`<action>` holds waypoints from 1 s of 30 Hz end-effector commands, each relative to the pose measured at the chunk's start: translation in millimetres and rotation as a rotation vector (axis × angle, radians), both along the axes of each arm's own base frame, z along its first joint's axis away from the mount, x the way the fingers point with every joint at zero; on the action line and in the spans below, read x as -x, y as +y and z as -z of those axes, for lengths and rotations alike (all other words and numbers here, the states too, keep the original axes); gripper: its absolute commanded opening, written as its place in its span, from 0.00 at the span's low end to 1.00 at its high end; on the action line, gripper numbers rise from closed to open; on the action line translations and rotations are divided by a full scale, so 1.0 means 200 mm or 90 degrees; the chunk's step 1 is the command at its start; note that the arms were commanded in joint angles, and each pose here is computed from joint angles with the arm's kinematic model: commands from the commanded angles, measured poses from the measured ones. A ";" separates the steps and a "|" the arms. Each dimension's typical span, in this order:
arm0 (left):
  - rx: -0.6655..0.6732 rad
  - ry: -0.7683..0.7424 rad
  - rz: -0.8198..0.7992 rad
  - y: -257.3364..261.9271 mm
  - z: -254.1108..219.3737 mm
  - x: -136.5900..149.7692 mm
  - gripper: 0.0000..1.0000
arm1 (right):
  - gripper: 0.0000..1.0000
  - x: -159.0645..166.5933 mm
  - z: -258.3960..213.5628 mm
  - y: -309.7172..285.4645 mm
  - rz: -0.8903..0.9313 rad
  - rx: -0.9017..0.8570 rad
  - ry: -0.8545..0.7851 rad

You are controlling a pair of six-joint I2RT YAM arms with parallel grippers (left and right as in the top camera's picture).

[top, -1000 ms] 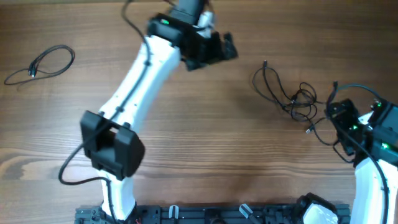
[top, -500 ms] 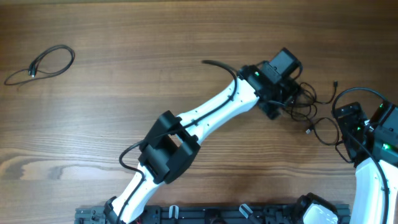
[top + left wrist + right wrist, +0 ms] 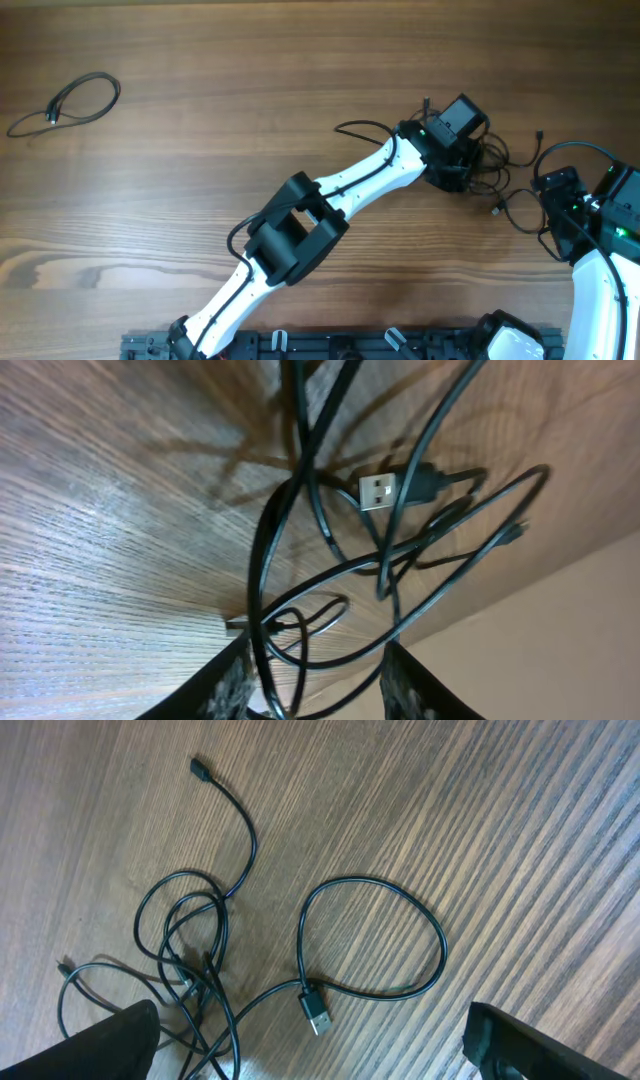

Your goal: Untangle cables

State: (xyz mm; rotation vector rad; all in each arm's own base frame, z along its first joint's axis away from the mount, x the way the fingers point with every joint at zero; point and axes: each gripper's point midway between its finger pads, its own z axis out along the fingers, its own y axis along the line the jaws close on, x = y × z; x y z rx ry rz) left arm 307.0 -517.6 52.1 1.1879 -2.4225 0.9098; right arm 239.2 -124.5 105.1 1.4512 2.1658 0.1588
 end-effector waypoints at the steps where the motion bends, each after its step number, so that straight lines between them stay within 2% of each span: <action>1: -0.009 0.018 0.016 -0.03 0.07 0.07 0.32 | 1.00 0.00 -0.01 -0.01 0.012 -0.002 0.004; 3: -0.024 -0.007 0.005 -0.01 0.08 0.04 0.21 | 1.00 -0.01 -0.01 0.02 -0.003 -0.022 -0.004; 4: -0.041 -0.050 0.012 0.01 0.10 -0.01 0.08 | 1.00 -0.02 -0.01 0.06 -0.019 -0.043 -0.013; 5: -0.061 -0.108 0.039 0.04 0.11 -0.06 0.04 | 1.00 -0.04 -0.02 0.11 -0.071 -0.060 -0.025; 7: -0.092 -0.217 0.142 0.13 0.10 -0.17 0.04 | 1.00 -0.09 -0.06 0.24 -0.220 -0.076 -0.069; 9: -0.132 -0.280 0.224 0.32 0.02 -0.30 0.04 | 1.00 -0.11 -0.08 0.30 -0.283 -0.083 -0.094; 11: -0.158 -0.353 0.277 0.56 -0.19 -0.45 0.04 | 1.00 -0.10 -0.09 0.36 -0.302 -0.121 -0.105; 14: -0.175 -0.469 0.335 0.80 -0.56 -0.53 0.04 | 1.00 -0.11 -0.11 0.48 -0.345 -0.187 -0.134; 16: -0.185 -0.534 0.366 0.91 -0.77 -0.52 0.04 | 1.00 -0.13 -0.14 0.58 -0.417 -0.202 -0.163; 18: -0.206 -0.620 0.467 0.99 -0.94 -0.45 0.04 | 1.00 -0.16 -0.21 0.74 -0.534 -0.210 -0.213; 22: -0.230 -0.662 0.640 1.03 -0.93 -0.31 0.04 | 1.00 -0.19 -0.31 1.02 -0.702 -0.197 -0.284; 24: -0.233 -0.647 0.659 1.06 -0.91 -0.29 0.04 | 1.00 -0.22 -0.34 1.10 -0.749 -0.179 -0.313; 27: -0.236 -0.667 0.645 1.09 -0.99 -0.28 0.04 | 1.00 -0.34 -0.32 1.08 -0.627 -0.185 -0.279; 30: -0.239 -0.722 0.652 1.12 -1.13 -0.24 0.04 | 1.00 -0.44 -0.26 1.08 -0.541 -0.273 -0.257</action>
